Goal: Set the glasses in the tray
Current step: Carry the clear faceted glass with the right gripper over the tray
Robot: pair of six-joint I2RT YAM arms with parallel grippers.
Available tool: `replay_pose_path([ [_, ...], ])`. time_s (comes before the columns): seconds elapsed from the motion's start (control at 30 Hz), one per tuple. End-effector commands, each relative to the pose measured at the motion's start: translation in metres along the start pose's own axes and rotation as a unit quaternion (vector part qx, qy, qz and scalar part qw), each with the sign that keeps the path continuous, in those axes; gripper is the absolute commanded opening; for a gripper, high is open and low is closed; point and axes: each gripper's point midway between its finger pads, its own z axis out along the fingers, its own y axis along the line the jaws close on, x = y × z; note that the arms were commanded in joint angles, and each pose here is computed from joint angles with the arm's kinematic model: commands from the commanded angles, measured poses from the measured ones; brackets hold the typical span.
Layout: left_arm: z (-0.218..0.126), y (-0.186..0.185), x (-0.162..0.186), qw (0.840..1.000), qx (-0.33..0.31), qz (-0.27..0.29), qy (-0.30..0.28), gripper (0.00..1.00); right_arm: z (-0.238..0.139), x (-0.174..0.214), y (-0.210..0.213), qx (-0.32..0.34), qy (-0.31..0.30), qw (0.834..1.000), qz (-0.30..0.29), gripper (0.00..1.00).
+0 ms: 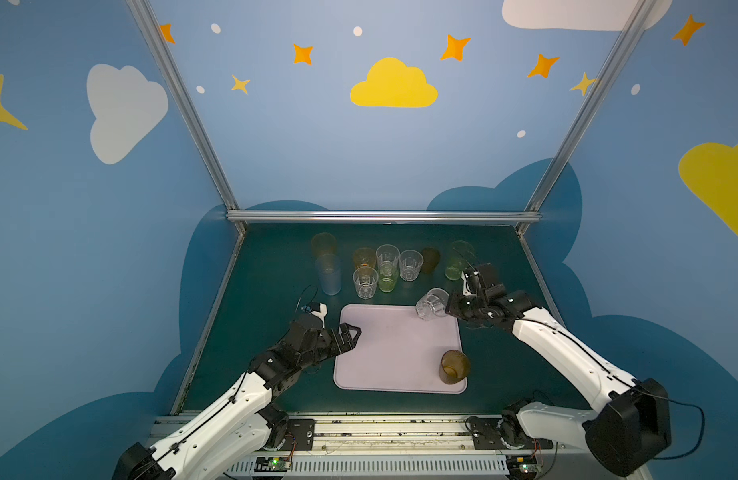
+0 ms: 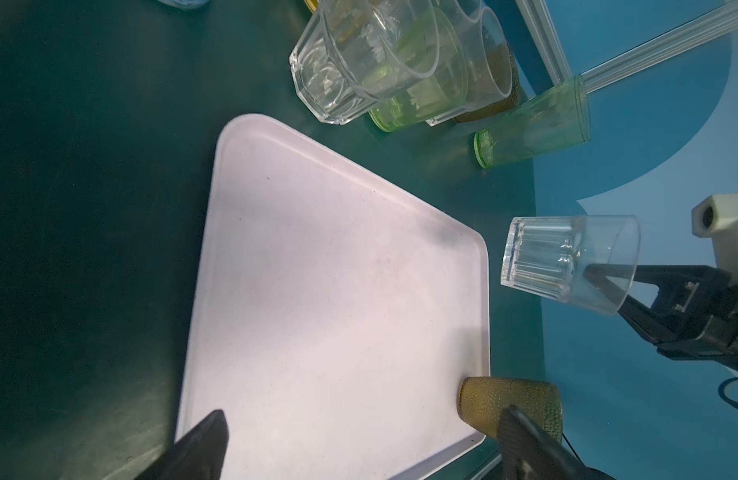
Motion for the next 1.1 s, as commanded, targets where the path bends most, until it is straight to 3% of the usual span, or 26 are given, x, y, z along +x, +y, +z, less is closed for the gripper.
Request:
replay_pose_path([
  [0.0,0.001,-0.002,0.007,1.0,0.011,-0.009,0.016,1.0,-0.008,0.007,-0.007,0.011,-0.001,1.0,-0.013,0.0],
  [1.07,0.02,-0.042,0.045,0.997,0.039,0.03,0.067,1.0,-0.005,0.037,-0.049,0.097,0.028,0.994,-0.039,0.0],
])
